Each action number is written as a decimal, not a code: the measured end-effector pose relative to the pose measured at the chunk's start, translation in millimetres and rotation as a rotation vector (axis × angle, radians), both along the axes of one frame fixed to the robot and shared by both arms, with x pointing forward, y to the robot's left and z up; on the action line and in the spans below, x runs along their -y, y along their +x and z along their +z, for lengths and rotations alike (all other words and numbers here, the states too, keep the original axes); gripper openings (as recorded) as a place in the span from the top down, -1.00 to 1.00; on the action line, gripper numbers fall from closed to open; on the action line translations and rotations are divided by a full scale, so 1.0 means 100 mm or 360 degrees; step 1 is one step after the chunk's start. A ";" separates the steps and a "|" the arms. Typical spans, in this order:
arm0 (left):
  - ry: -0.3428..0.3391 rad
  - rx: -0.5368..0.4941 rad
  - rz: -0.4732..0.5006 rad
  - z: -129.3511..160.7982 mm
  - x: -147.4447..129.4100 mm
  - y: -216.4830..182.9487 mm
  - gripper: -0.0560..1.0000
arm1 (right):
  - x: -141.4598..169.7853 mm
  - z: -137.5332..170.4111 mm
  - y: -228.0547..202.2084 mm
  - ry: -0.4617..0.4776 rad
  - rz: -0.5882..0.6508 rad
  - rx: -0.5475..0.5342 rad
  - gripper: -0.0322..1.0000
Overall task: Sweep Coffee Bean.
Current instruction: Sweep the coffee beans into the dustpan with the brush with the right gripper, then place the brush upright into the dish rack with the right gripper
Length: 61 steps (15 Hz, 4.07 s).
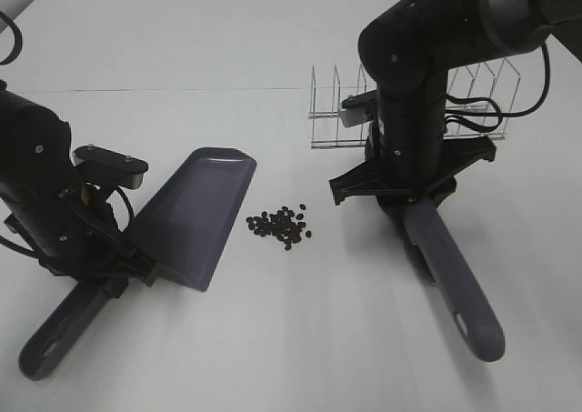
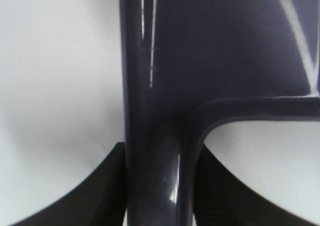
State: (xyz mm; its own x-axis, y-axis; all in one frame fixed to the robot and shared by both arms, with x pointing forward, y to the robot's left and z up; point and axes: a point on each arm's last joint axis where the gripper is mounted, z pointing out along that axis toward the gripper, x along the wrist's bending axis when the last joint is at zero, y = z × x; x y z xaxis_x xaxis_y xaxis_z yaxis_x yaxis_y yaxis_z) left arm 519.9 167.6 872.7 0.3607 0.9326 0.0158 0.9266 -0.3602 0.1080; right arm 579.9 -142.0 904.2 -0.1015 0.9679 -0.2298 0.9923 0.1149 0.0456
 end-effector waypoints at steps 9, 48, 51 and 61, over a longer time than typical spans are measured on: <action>0.0001 -0.0003 0.0000 -0.01 0.00 0.00 0.30 | -1.03 -0.23 0.00 0.0487 -0.0038 -0.0110 0.38; -0.0009 0.0008 0.0005 -0.01 0.01 0.01 0.30 | -1.47 -0.24 0.21 0.0377 0.0223 -0.0306 0.38; -0.0009 0.0008 0.0005 -0.01 0.01 0.01 0.30 | -1.72 -0.04 0.23 0.0604 0.0234 -0.0276 0.38; -0.0010 0.0010 0.0005 -0.01 0.01 0.01 0.30 | -1.65 0.87 0.45 0.0712 0.0454 0.0147 0.38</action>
State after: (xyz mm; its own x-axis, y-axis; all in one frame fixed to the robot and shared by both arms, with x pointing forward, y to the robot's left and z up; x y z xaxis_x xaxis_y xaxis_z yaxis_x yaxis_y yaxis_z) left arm 520.5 167.0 872.2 0.3579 0.9337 0.0124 0.9270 -0.3568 0.1157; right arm 624.8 22.8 991.3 -0.3738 0.9102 0.1782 0.9140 0.3288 0.2377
